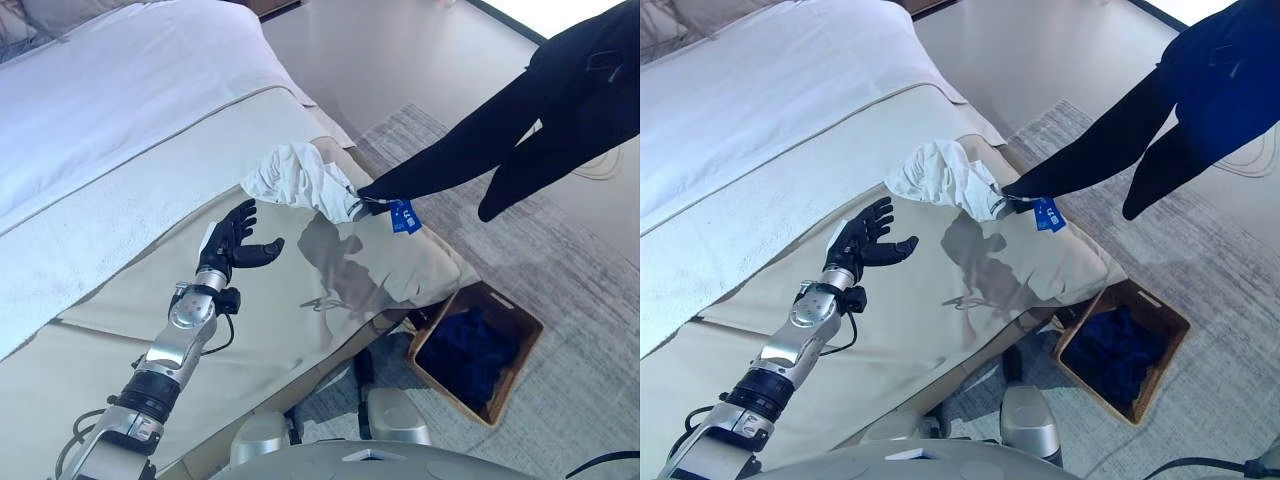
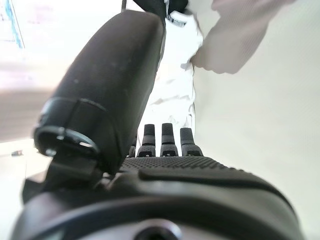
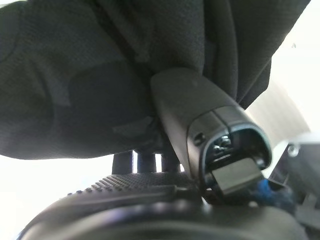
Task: Pick up the clothes from the bed and place them into the basket
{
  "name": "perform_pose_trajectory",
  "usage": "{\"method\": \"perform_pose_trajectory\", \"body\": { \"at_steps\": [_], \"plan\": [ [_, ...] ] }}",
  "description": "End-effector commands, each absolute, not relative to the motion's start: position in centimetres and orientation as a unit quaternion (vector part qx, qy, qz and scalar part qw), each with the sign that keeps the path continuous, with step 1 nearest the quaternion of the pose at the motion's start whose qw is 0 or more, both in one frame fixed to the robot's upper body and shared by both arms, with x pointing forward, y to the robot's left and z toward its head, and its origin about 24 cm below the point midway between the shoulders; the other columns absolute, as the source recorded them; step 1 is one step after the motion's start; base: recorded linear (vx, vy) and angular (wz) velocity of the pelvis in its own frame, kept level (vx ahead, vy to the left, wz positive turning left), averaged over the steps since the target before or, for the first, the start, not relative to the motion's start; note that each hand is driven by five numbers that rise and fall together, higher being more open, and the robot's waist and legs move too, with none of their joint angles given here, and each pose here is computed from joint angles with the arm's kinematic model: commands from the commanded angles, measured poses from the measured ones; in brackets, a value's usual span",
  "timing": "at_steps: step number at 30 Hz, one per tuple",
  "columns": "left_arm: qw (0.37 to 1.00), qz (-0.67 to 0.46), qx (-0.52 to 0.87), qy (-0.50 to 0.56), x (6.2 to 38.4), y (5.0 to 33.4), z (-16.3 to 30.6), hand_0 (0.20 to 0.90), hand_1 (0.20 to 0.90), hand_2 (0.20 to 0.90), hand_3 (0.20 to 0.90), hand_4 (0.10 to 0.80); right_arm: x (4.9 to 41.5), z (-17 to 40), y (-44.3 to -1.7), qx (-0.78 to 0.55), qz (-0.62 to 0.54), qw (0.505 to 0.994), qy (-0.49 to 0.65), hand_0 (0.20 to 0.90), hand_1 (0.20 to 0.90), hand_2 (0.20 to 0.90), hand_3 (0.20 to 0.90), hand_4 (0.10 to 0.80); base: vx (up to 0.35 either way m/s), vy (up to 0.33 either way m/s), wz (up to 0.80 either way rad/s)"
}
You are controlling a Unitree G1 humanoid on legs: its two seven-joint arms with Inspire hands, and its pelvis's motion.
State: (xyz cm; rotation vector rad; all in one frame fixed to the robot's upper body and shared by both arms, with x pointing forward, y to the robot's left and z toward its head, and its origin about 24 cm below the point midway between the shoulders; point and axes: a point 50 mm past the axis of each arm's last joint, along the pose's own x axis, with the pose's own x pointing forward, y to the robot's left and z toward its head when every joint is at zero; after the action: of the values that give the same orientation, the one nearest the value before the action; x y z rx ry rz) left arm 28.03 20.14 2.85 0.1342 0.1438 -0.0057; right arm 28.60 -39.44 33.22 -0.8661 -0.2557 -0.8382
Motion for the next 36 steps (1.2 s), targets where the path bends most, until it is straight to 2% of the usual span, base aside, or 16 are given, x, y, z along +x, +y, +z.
{"method": "perform_pose_trajectory", "body": {
  "at_steps": [1, 14, 23, 32, 36],
  "plan": [
    [0.995, -0.003, 0.082, 0.050, 27.2, 20.7, 2.4, 0.900, 0.900, 0.900, 0.900, 0.800, 24.8, 37.8, -40.3, -0.444, -0.459, 0.745, -0.191, 0.300, 0.300, 0.300, 0.200, 0.100, 0.012, 0.001, -0.18],
    [0.994, -0.001, 0.092, 0.057, 27.7, 20.9, 2.7, 0.900, 0.900, 0.900, 0.900, 0.800, 21.3, 38.5, -42.4, -0.395, -0.517, 0.728, -0.217, 0.300, 0.300, 0.300, 0.200, 0.100, 0.014, 0.001, -0.18],
    [0.993, -0.010, 0.097, 0.059, 27.8, 20.8, 2.8, 0.900, 0.900, 0.900, 0.900, 0.800, 21.3, 37.4, -43.1, -0.421, -0.496, 0.738, -0.178, 0.300, 0.300, 0.300, 0.200, 0.100, 0.008, -0.017, -0.10],
    [0.993, -0.016, 0.098, 0.068, 28.0, 20.9, 2.7, 0.900, 0.900, 0.900, 0.900, 0.800, 22.9, 31.6, -43.7, -0.434, -0.448, 0.775, -0.098, 0.300, 0.300, 0.300, 0.200, 0.100, 0.016, -0.014, -0.04],
    [0.993, -0.016, 0.096, 0.070, 28.0, 20.9, 2.7, 0.900, 0.900, 0.900, 0.900, 0.800, 23.3, 27.1, -44.1, -0.408, -0.438, 0.799, -0.061, 0.300, 0.300, 0.300, 0.200, 0.100, 0.007, -0.010, -0.11]
  ]
}}
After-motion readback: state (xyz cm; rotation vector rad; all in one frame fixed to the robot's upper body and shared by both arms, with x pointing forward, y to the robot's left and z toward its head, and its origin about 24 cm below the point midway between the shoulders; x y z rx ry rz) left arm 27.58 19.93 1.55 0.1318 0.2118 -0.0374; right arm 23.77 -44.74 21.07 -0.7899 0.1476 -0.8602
